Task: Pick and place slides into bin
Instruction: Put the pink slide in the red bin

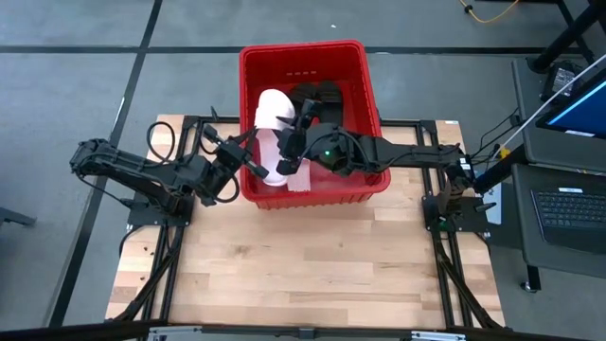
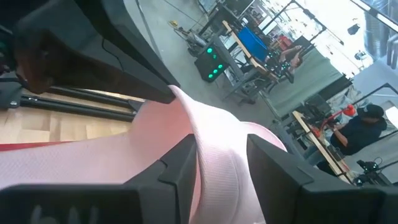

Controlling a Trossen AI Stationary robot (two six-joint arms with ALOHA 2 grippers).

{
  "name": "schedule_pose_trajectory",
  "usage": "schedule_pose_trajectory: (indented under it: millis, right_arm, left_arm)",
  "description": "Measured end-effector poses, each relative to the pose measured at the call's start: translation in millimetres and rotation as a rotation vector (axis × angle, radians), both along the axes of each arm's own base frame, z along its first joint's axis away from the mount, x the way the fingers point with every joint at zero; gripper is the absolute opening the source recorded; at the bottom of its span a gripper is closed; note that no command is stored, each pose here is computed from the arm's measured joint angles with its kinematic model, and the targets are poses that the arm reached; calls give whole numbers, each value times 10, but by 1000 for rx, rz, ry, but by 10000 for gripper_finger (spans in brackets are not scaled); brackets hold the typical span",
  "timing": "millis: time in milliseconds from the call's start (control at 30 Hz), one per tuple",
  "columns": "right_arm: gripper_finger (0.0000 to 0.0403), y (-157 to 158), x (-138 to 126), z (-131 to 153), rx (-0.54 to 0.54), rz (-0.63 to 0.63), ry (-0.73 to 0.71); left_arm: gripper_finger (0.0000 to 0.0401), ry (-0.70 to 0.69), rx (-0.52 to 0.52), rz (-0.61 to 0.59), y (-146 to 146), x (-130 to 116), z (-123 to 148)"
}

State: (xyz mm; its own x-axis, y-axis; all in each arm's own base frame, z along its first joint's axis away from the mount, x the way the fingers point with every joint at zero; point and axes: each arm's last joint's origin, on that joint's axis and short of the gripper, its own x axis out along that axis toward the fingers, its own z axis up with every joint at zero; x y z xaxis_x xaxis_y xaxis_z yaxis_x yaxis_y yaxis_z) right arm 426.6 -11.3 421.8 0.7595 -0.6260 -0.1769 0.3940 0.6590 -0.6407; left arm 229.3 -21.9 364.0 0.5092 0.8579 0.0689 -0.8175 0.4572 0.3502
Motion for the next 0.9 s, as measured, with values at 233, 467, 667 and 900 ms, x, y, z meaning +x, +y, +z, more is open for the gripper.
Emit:
schedule_pose_trajectory:
  millis: [233, 467, 667, 900]
  right_arm:
    - [138, -15, -2, -11, -20, 2, 29]
    - [99, -25, -8, -35, -19, 3, 54]
    - [45, -25, -9, -38, -19, 3, 58]
    - [14, -20, -19, -74, -20, 8, 100]
  left_arm:
    - [3, -1, 0, -19, -45, -5, 0]
    - [3, 0, -1, -48, -121, -17, 1]
    - [3, -4, -2, -55, -127, -17, 1]
    - [3, -15, -6, -115, -235, -36, 5]
